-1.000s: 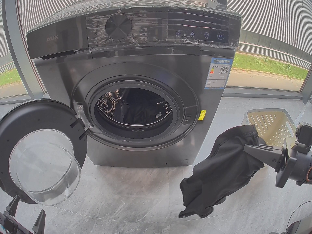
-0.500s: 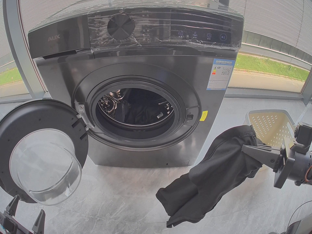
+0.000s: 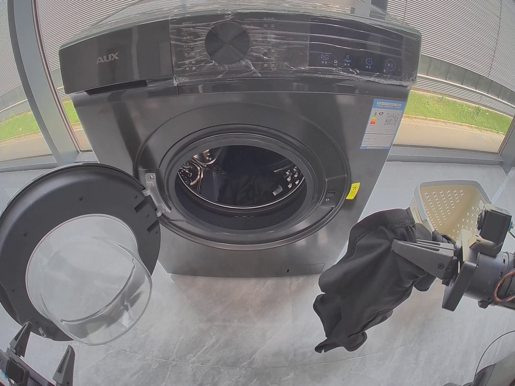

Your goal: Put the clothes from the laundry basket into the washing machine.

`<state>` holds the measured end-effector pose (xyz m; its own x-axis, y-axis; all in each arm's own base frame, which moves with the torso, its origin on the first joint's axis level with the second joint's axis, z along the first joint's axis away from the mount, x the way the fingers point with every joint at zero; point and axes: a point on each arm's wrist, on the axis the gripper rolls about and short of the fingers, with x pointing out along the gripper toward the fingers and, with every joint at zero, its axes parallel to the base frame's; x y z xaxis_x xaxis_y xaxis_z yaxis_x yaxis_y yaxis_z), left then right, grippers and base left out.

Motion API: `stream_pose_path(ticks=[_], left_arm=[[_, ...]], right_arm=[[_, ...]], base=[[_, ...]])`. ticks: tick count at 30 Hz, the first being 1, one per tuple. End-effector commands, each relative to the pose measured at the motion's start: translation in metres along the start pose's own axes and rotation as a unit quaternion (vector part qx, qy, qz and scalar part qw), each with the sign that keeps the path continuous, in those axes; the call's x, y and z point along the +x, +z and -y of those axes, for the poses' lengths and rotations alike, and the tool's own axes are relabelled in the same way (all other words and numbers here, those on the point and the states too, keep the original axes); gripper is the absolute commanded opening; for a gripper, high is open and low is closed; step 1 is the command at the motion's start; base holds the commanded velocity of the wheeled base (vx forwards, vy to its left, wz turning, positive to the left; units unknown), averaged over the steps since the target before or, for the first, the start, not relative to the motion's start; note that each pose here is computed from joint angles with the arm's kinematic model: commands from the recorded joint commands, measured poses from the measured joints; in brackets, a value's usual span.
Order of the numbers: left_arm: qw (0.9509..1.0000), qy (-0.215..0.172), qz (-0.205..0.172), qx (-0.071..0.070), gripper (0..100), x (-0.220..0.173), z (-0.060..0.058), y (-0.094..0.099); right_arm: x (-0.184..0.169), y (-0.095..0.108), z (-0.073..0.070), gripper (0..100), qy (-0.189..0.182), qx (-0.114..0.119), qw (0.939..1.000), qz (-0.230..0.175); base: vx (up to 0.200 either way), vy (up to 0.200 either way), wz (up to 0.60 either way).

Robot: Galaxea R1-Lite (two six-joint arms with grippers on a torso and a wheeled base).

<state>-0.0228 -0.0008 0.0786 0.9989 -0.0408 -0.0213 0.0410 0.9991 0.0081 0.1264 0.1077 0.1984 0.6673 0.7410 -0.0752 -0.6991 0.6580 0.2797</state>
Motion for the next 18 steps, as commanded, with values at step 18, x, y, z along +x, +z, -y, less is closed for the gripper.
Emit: stream_pose_path(ticks=[18], left_arm=[[0.9985, -0.023, -0.005, 0.05, 100, 0.0, 0.001, -0.007]], right_arm=[[0.049, 0.004, 0.004, 0, -0.024, 0.047, 0.9986, 0.007]], base=[[0.0, 0.0, 0.0]])
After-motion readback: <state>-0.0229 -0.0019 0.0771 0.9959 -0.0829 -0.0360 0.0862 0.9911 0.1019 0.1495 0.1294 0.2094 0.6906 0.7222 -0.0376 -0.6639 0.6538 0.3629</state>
